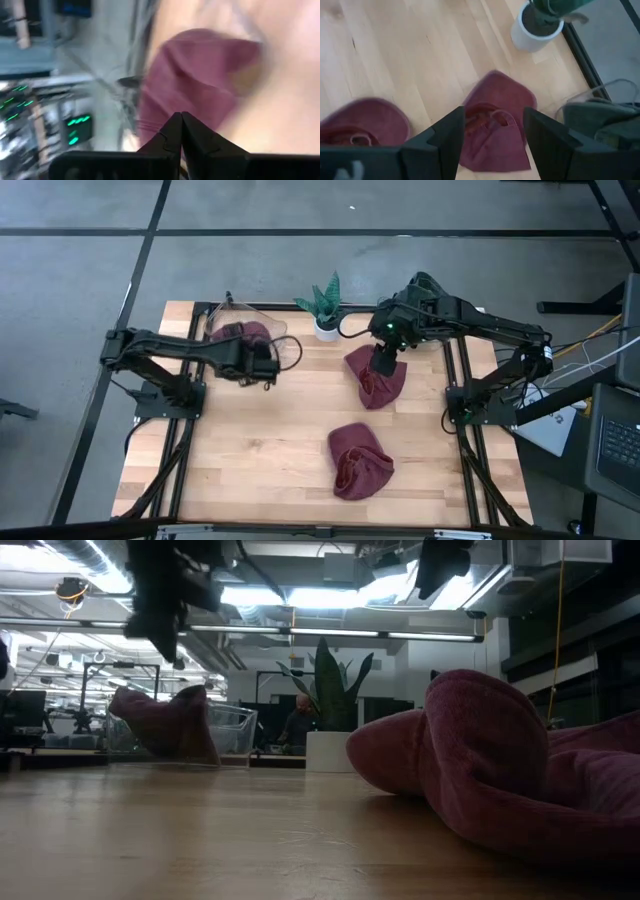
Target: Pick & Place hat
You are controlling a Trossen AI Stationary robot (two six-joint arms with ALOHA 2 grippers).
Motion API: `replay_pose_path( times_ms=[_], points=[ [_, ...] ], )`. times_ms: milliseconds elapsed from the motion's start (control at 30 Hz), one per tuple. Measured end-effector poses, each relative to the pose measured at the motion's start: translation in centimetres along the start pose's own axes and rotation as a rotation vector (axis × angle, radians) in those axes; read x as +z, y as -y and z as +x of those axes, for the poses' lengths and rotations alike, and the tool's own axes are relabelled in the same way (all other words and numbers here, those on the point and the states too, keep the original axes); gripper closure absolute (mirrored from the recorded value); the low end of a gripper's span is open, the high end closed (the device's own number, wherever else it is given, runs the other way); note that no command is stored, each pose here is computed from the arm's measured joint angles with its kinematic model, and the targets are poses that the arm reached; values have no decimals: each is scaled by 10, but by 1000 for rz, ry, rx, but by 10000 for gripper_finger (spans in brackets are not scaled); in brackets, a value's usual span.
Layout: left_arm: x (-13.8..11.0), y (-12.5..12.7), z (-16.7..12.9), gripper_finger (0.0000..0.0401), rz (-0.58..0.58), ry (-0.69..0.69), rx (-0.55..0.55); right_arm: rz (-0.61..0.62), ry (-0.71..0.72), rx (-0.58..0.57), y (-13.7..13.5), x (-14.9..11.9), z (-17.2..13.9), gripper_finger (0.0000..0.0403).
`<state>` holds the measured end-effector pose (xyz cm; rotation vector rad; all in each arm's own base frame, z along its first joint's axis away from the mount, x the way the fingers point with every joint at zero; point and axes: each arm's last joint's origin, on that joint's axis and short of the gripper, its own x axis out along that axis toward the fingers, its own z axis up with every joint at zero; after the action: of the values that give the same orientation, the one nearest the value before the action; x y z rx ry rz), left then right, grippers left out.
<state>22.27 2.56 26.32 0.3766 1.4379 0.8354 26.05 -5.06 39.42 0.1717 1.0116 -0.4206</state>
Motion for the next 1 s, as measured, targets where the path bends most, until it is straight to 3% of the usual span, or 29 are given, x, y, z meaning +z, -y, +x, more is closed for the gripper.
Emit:
replay_pose_path(
  times_ms=[233,400,500,633,1000],
  points=[
    [-23,2,-27,362,-118,53,-215,-34,-22,-3,0,-5,-5,202],
    [-41,20,-27,323,-85,-10,-304,-98,-13,-4,-2,-6,-6,202],
    [-50,38,-20,299,-68,-10,-274,-120,12,-2,-2,-3,-7,202],
    [-58,45,-11,272,-140,32,-140,-135,29,0,-3,-1,-6,202],
    [-64,57,-2,253,-206,68,-137,-232,26,-3,-2,-1,-6,202]
  ],
)
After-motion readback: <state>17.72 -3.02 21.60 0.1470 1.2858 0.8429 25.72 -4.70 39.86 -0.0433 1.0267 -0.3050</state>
